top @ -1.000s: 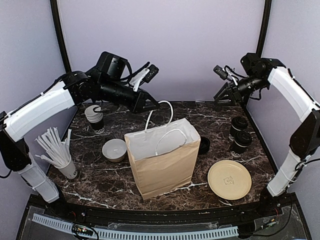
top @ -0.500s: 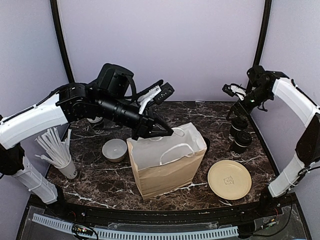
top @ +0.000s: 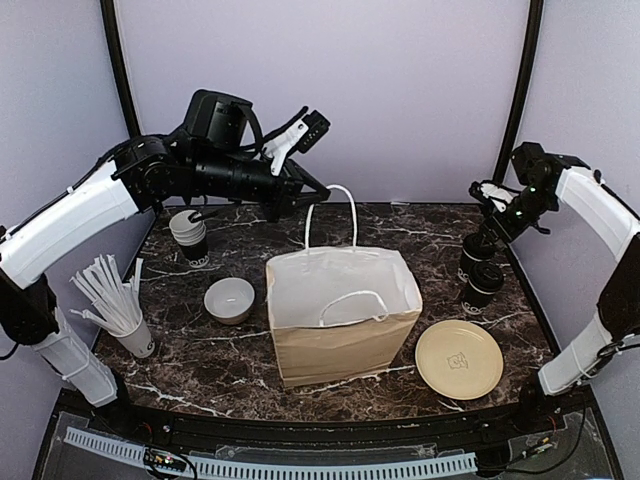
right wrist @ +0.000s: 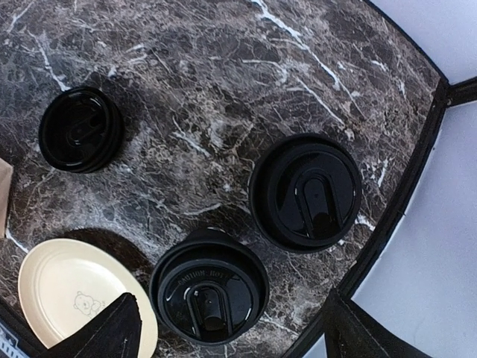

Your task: Pack the takeout coffee

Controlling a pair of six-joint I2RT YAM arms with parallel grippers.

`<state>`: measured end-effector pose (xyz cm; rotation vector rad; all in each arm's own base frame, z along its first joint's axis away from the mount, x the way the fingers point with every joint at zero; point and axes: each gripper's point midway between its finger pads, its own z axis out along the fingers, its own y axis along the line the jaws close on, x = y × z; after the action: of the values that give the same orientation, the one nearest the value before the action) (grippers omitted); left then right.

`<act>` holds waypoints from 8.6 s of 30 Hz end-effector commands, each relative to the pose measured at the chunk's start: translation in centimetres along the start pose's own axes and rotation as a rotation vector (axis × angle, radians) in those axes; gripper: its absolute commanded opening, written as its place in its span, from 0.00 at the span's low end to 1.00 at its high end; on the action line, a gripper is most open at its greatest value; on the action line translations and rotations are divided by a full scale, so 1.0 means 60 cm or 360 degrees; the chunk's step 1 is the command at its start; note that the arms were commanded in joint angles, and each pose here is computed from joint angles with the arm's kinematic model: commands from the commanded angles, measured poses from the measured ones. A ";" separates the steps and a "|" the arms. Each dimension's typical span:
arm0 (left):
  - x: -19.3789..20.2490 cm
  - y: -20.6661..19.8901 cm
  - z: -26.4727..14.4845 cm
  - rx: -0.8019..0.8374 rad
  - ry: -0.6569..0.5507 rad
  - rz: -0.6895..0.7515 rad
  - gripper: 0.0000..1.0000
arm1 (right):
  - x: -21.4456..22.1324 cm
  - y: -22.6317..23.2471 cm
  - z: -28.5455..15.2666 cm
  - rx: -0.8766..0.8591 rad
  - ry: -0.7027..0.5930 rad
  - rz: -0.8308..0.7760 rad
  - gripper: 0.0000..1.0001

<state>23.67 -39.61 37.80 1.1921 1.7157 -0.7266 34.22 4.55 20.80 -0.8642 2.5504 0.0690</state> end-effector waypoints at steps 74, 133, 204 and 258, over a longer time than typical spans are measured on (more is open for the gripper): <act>0.052 0.081 -0.054 -0.0232 0.0263 0.0102 0.79 | 0.072 0.094 0.020 -0.0318 0.0180 -0.0054 0.58; 0.093 -0.089 0.037 0.0143 0.0378 -0.0016 0.02 | -0.281 0.213 -0.272 -0.0627 -0.1157 -0.0613 0.58; -0.060 -0.013 -0.106 -0.0347 -0.0245 -0.0261 0.67 | -0.122 0.573 -0.108 -0.0087 -0.0398 -0.2065 0.52; 0.313 0.127 0.098 -0.0157 0.0382 -0.0605 0.66 | -0.117 0.583 0.023 0.0325 -0.0475 -0.2178 0.50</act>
<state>30.78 -34.22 19.09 0.8888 2.1799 -0.7167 18.19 35.74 17.22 -2.1625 1.2488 -0.4821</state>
